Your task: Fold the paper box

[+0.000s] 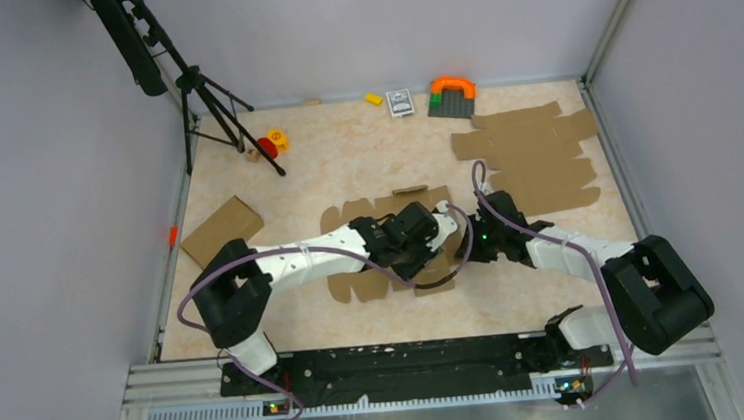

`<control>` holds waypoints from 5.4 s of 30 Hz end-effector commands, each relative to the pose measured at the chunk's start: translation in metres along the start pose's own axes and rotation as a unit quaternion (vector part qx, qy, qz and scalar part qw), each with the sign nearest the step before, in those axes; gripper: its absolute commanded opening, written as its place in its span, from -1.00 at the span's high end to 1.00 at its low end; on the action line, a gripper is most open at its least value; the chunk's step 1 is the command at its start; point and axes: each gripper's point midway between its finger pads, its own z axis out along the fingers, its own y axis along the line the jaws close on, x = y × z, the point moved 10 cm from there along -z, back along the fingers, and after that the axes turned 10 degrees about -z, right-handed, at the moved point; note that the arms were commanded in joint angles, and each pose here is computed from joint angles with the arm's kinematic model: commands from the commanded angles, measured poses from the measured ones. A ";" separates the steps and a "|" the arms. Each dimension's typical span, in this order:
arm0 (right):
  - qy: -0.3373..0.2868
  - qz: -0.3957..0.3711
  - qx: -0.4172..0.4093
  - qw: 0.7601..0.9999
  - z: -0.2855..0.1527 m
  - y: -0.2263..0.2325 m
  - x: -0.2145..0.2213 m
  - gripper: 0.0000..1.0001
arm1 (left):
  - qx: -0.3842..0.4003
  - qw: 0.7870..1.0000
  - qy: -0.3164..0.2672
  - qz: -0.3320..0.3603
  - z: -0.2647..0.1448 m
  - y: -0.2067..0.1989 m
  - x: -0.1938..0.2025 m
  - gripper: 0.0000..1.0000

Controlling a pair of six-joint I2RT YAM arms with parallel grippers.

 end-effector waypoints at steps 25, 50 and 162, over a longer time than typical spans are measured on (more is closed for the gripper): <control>0.071 -0.002 0.083 0.994 0.005 -0.021 0.023 1.00 | -0.047 0.947 -0.057 -0.312 0.009 -0.035 0.057 1.00; 0.078 -0.008 0.070 0.994 0.008 -0.021 0.026 1.00 | -0.112 0.930 -0.135 -0.325 0.017 0.001 0.021 1.00; 0.041 -0.063 0.142 0.987 -0.025 0.023 -0.032 0.54 | -0.134 0.945 -0.021 -0.296 0.062 0.039 0.014 0.59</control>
